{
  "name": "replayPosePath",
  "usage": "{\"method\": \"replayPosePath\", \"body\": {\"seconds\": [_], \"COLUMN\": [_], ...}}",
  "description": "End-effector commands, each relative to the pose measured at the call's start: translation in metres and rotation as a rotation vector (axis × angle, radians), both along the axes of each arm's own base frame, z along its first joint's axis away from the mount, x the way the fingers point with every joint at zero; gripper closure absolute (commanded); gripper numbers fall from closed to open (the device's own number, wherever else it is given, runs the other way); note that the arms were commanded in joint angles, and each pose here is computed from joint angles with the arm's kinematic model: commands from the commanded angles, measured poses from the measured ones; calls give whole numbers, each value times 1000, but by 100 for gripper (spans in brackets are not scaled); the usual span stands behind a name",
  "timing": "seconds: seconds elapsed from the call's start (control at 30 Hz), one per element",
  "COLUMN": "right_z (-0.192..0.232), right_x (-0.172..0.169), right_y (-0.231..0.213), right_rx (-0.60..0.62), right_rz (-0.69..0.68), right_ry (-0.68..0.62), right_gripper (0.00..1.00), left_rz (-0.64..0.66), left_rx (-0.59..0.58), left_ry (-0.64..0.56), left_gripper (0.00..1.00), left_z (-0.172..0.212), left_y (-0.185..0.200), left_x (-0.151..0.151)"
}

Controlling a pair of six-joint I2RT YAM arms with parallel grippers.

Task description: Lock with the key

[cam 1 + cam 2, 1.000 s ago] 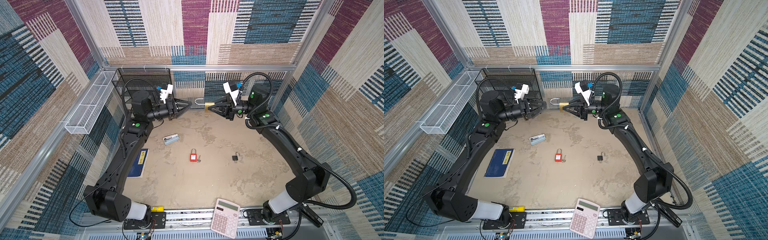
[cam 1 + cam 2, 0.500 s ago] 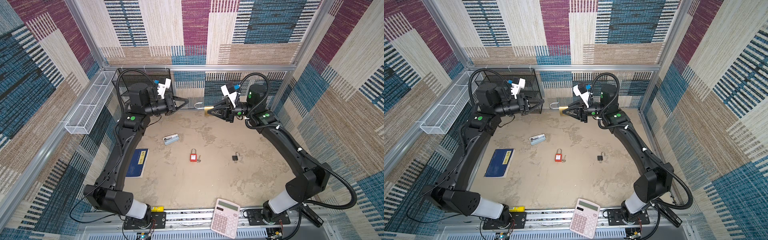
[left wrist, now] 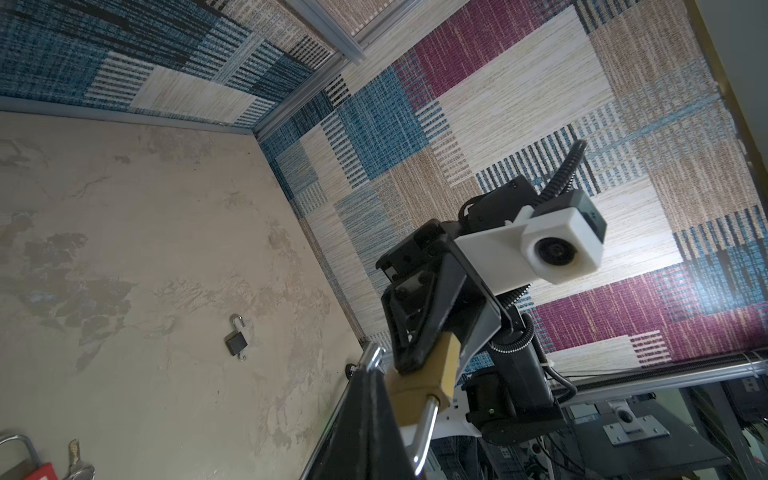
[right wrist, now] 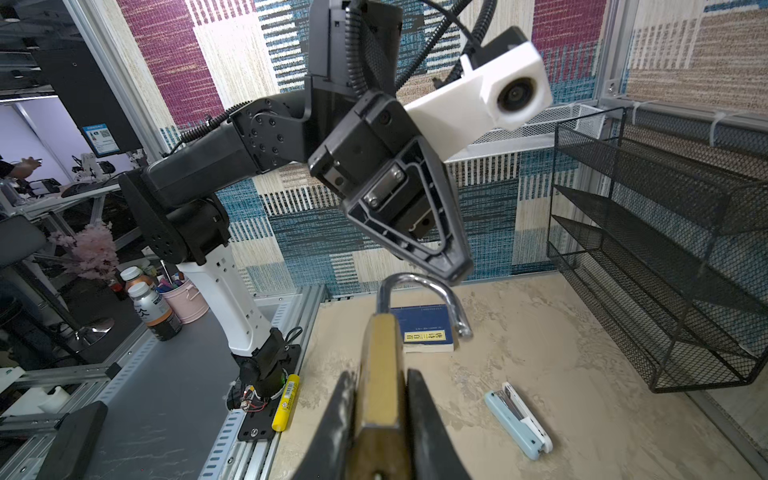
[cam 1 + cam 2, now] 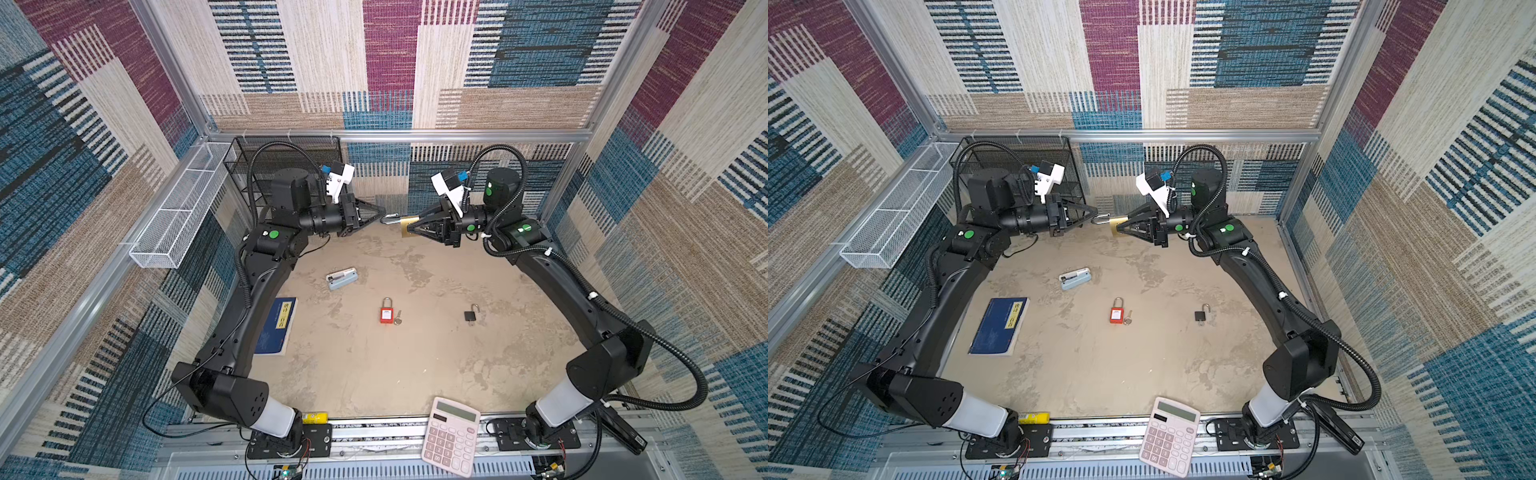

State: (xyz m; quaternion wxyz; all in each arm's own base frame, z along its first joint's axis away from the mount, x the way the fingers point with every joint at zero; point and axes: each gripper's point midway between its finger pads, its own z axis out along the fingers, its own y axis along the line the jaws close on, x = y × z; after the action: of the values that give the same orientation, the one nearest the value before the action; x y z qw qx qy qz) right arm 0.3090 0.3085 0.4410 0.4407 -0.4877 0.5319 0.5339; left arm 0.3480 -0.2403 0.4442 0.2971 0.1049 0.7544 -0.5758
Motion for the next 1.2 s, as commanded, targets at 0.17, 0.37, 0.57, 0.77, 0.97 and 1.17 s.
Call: {"method": "replayPosePath", "body": {"seconds": [0.17, 0.37, 0.57, 0.77, 0.97, 1.17], "right_z": [12, 19, 24, 28, 38, 41], "right_x": [1, 8, 0, -7, -19, -27], "right_y": [1, 0, -2, -14, -23, -24], "right_rx": [17, 37, 38, 46, 64, 53], "right_rz": [-13, -63, -40, -40, -13, 46], "right_ry": [-76, -121, -119, -116, -126, -109], "right_gripper": [100, 100, 100, 100, 100, 100], "left_rz": [-61, -112, -64, -25, -49, -65], "left_rx": [12, 10, 76, 108, 116, 126], "left_ry": [21, 33, 1, -137, -296, -691], "left_gripper": [100, 100, 95, 75, 70, 66], "left_z": [-7, -9, -16, -2, 0, 18], "left_y": [-9, -14, -4, 5, 6, 9], "left_x": [-8, -20, -21, -22, -31, -63]}}
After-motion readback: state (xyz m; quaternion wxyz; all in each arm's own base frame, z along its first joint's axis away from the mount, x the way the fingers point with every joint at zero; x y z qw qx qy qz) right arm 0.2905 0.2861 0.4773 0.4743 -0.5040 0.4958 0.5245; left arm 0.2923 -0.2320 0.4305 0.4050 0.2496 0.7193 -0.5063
